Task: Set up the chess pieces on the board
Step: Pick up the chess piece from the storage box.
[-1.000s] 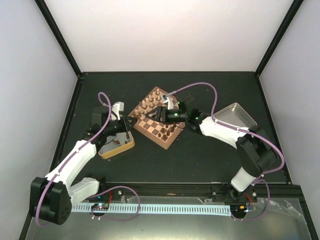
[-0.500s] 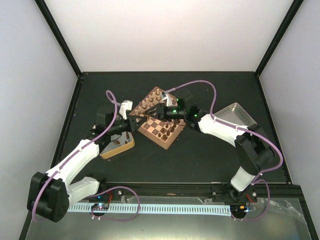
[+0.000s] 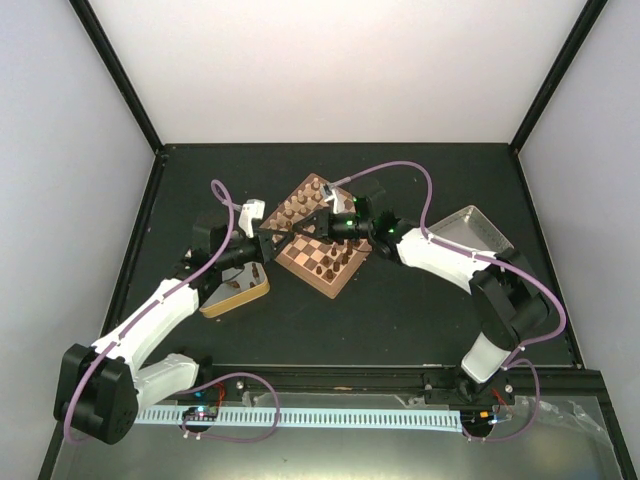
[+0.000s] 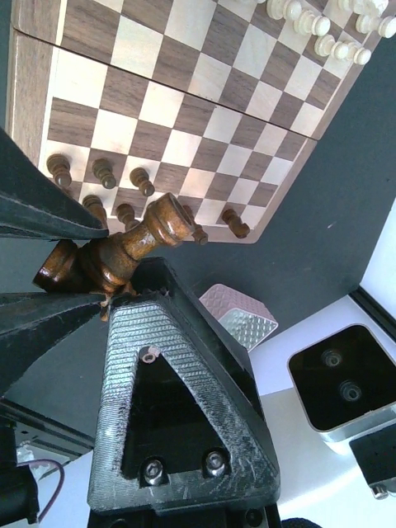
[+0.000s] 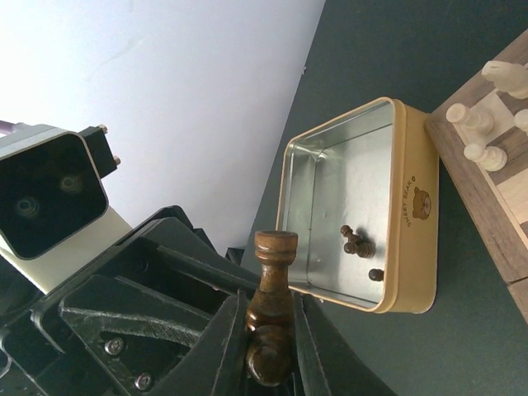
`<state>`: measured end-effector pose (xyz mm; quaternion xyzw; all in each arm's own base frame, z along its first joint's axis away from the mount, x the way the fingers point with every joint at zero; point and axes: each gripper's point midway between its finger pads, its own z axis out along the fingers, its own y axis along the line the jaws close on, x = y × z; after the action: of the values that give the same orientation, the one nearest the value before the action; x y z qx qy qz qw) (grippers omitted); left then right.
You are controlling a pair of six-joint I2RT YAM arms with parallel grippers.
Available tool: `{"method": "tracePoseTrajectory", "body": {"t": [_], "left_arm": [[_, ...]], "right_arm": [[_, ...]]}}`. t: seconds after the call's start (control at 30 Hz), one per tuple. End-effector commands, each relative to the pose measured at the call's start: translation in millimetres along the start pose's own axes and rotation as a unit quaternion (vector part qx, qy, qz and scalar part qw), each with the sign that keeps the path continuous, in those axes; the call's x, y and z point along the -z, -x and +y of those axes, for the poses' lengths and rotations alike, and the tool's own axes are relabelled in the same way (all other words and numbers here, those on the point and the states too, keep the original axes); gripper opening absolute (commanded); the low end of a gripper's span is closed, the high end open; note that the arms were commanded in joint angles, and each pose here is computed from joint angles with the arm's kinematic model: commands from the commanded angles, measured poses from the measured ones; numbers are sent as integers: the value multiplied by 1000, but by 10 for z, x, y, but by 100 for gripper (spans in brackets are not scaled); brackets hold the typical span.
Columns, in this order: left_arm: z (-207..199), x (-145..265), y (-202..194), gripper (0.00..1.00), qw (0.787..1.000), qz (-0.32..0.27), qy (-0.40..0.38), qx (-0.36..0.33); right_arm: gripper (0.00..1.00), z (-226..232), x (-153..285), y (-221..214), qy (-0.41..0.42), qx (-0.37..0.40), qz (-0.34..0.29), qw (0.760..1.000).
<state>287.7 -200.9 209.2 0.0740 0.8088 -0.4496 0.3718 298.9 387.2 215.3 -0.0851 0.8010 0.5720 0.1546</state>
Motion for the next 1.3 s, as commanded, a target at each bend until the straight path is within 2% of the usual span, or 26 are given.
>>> {"method": "tracePoseTrajectory", "body": {"t": [0.0, 0.13, 0.37, 0.6, 0.7, 0.97, 1.1, 1.27], "left_arm": [[-139, 8, 173, 15, 999, -24, -19, -16], [-144, 2, 173, 19, 999, -23, -21, -12], [-77, 4, 166, 45, 1000, -29, -7, -2], [28, 38, 199, 62, 998, -47, 21, 26], [98, 53, 182, 63, 997, -50, 40, 31], [575, 167, -37, 62, 984, -28, 167, 53], [614, 200, -175, 58, 982, 1, 182, 41], [576, 200, -485, 55, 978, 71, 194, 10]], "right_arm": [[10, 167, 38, 24, 16, 23, -1, 1000], [5, 189, 47, 43, 16, 31, -5, 999], [4, 144, 72, 79, -3, 55, -18, 998], [4, 44, 101, 104, -34, 74, -29, 996], [4, -12, 101, 118, -46, 76, -33, 995], [4, -317, 181, 162, -129, 88, -53, 986], [4, -535, 349, 216, -204, 101, -75, 971], [4, -737, 623, 282, -279, 114, -108, 947]]}}
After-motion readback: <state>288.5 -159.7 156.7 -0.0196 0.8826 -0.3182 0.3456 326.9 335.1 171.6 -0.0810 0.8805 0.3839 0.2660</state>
